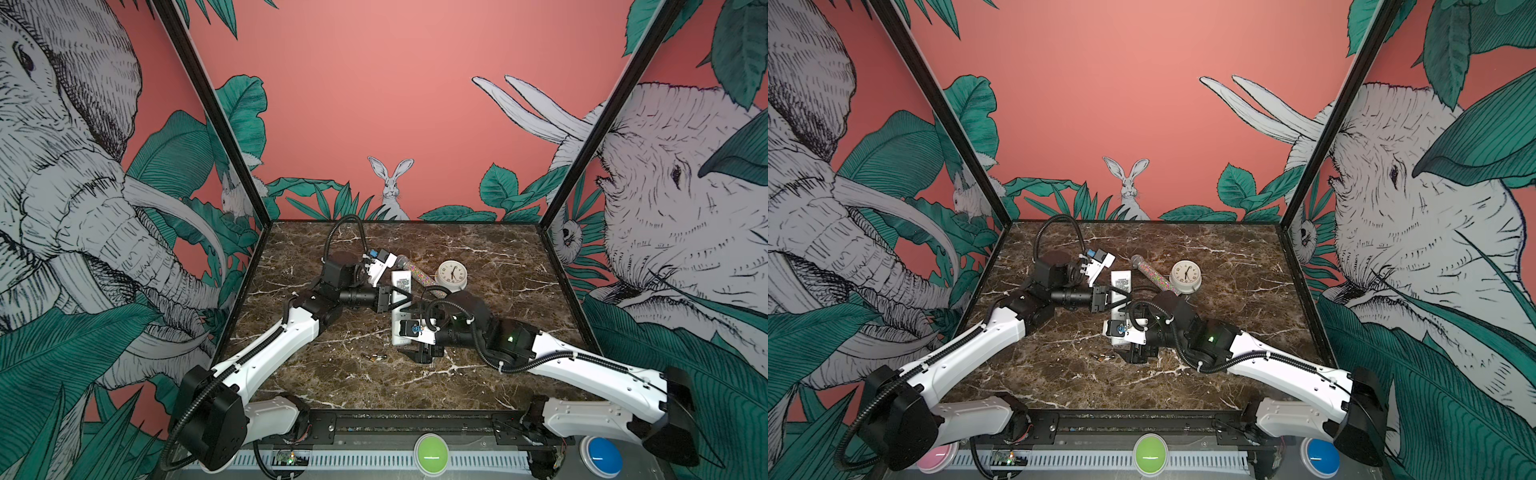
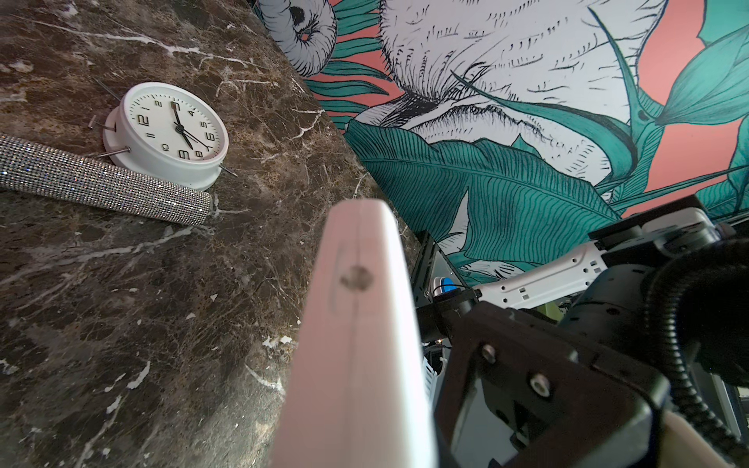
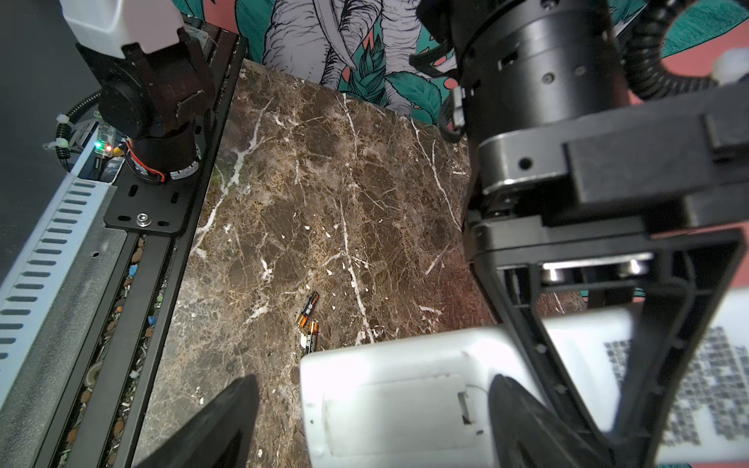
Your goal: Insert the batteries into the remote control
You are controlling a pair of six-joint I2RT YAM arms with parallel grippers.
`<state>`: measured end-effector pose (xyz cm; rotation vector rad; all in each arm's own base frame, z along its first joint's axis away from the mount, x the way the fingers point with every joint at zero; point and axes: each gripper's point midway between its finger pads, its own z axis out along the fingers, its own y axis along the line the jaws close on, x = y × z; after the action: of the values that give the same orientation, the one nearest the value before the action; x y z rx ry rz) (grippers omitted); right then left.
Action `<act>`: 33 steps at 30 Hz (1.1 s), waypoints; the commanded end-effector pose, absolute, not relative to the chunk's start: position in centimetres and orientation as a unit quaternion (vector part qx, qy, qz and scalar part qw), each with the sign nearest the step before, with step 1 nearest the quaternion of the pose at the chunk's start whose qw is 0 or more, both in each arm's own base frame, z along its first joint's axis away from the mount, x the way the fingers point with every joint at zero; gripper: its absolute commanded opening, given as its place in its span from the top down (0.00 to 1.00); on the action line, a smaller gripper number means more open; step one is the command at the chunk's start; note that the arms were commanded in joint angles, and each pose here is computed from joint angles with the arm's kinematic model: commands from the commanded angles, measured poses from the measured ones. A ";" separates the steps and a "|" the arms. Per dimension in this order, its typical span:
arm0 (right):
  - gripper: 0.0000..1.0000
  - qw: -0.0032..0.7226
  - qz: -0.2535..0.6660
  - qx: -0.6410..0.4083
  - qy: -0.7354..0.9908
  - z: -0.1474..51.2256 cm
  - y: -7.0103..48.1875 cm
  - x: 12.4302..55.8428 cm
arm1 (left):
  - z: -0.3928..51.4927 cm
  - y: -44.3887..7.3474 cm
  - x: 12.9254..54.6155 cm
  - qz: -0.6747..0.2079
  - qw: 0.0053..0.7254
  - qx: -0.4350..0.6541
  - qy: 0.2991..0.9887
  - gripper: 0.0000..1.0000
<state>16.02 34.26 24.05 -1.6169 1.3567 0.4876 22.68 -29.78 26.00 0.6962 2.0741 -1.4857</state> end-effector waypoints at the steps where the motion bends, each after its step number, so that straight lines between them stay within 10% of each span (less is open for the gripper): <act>1: 0.10 0.447 0.182 -0.671 0.563 21.8 33.9 16.0 | 28.8 -29.9 21.3 -0.571 0.265 0.282 0.724 1.00; 33: 0.11 0.392 0.169 -0.691 0.583 19.2 33.5 15.3 | 29.3 -29.9 21.0 -0.578 0.272 0.288 0.714 1.00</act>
<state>16.05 34.36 22.50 -1.6587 1.3759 0.4325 22.91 -29.64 25.34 0.6738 2.0830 -1.4732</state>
